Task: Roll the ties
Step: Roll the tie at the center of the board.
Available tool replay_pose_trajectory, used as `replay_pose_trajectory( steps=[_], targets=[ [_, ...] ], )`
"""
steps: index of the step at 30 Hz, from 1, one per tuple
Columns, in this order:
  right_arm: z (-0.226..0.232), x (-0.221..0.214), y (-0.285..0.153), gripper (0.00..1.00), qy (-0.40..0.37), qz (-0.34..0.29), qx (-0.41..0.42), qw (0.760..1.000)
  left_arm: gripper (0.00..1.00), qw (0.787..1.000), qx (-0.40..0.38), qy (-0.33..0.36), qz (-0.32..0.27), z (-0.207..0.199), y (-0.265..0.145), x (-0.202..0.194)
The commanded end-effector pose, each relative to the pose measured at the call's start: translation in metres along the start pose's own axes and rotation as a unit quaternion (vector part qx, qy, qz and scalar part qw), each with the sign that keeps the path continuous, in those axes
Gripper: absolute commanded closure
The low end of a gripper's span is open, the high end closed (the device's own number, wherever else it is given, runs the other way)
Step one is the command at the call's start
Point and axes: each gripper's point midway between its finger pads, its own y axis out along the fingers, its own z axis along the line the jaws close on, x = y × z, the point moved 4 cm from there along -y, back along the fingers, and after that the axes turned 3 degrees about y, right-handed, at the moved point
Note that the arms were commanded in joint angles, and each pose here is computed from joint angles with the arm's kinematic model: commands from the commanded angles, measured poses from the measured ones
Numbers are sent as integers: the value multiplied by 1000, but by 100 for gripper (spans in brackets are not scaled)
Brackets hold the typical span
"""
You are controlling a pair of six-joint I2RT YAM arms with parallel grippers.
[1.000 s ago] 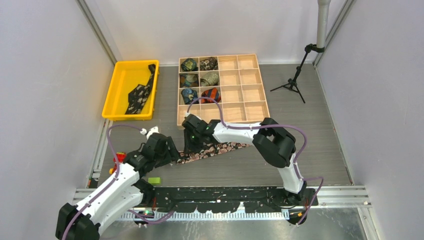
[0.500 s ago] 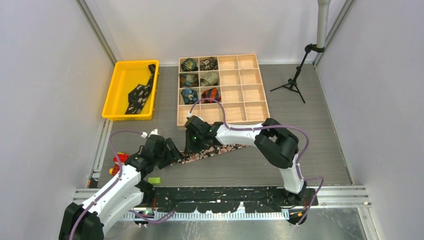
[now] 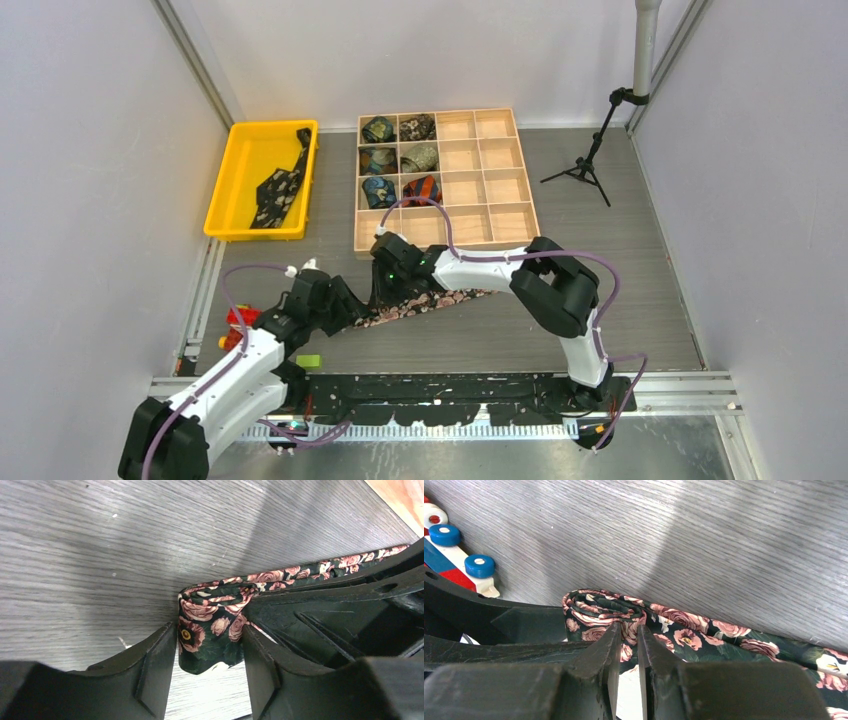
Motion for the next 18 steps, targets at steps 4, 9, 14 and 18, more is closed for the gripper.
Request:
replay_pose_trajectory(
  steps=[4, 9, 14, 18],
  targets=[
    [-4, -4, -15, 77, -8, 0, -27, 1000, 55, 1000, -16, 13, 3, -2, 8, -1],
    [1, 1, -24, 77, -14, -4, -25, 1000, 62, 999, -15, 32, 10, -3, 7, 0],
    [11, 10, -44, 68, -32, -14, -24, 999, 64, 998, -2, 56, 17, -3, 2, 2],
    [22, 16, -61, 66, -39, -23, -13, 999, 65, 997, 6, 71, 23, -3, -1, 4]
  ],
)
